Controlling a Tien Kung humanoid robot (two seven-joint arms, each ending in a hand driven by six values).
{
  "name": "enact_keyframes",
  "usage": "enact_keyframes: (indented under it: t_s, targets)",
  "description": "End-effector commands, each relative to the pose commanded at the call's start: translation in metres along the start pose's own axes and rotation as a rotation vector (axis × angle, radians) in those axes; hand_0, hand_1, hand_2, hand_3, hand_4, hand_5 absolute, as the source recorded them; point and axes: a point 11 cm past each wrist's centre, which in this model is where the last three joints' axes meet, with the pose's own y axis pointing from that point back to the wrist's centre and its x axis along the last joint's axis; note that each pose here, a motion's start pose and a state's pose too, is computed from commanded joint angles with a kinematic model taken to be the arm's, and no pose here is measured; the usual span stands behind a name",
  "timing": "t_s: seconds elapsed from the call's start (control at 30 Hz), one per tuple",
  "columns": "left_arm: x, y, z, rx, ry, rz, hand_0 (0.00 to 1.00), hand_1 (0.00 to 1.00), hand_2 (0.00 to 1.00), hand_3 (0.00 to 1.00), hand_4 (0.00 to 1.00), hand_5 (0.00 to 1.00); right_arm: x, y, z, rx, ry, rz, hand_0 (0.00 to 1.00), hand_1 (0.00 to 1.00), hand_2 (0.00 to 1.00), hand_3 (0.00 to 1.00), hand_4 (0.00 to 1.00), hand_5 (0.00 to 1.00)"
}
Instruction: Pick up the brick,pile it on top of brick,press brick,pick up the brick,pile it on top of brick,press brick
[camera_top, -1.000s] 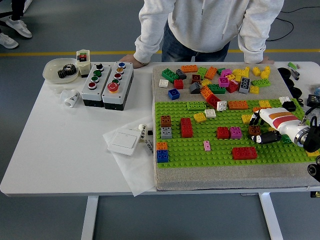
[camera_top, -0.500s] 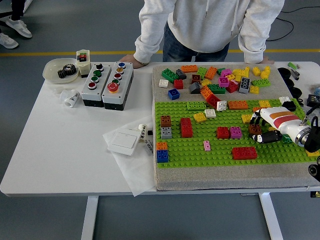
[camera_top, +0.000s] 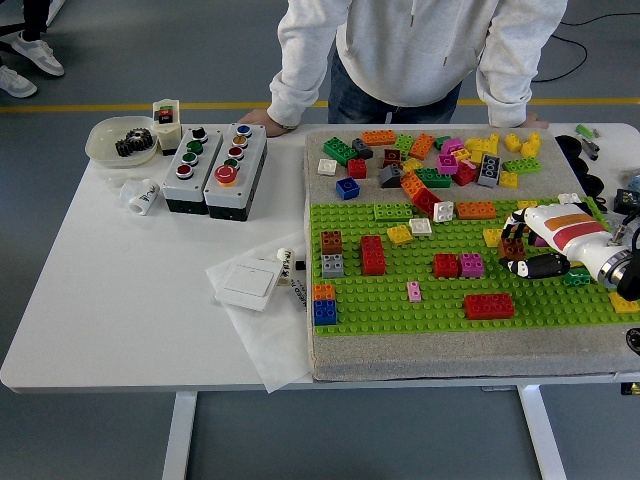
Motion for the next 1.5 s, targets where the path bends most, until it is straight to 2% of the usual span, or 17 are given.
enact_keyframes:
  t_s: [0.1,0.3,0.47,0.63,0.93,1.5]
  targets:
    - [0.0,0.0,0.0,0.0,0.002,0.001,0.73,0.751,0.795,0.644,0.702,0.624,0.006,0.004,-0.005,0.014,0.014,0.008,0.29,0.42,0.482,0.473,0.657,0.242]
    - [0.001,0.0,-0.001,-0.002,0.011,0.002,0.73,0.749,0.794,0.642,0.701,0.624,0.014,0.021,-0.021,0.055,0.058,-0.011,0.29,0.421,0.483,0.474,0.66,0.241]
    - [0.001,0.0,-0.002,-0.001,0.013,0.003,0.73,0.747,0.794,0.641,0.703,0.624,0.01,0.036,-0.036,0.087,0.093,-0.059,0.287,0.423,0.486,0.476,0.657,0.261]
    - [0.002,0.0,-0.002,-0.001,0.016,0.004,0.73,0.747,0.794,0.639,0.701,0.623,0.004,0.044,-0.045,0.105,0.112,-0.091,0.284,0.425,0.489,0.479,0.661,0.272]
    - [0.001,0.0,-0.002,0.0,0.016,0.003,0.731,0.747,0.793,0.639,0.701,0.623,-0.002,0.042,-0.051,0.114,0.109,-0.096,0.282,0.425,0.489,0.479,0.66,0.273]
    - [0.001,0.0,-0.002,-0.003,0.015,0.001,0.731,0.746,0.793,0.639,0.701,0.622,-0.013,0.045,-0.041,0.082,0.086,-0.114,0.274,0.424,0.489,0.478,0.67,0.295]
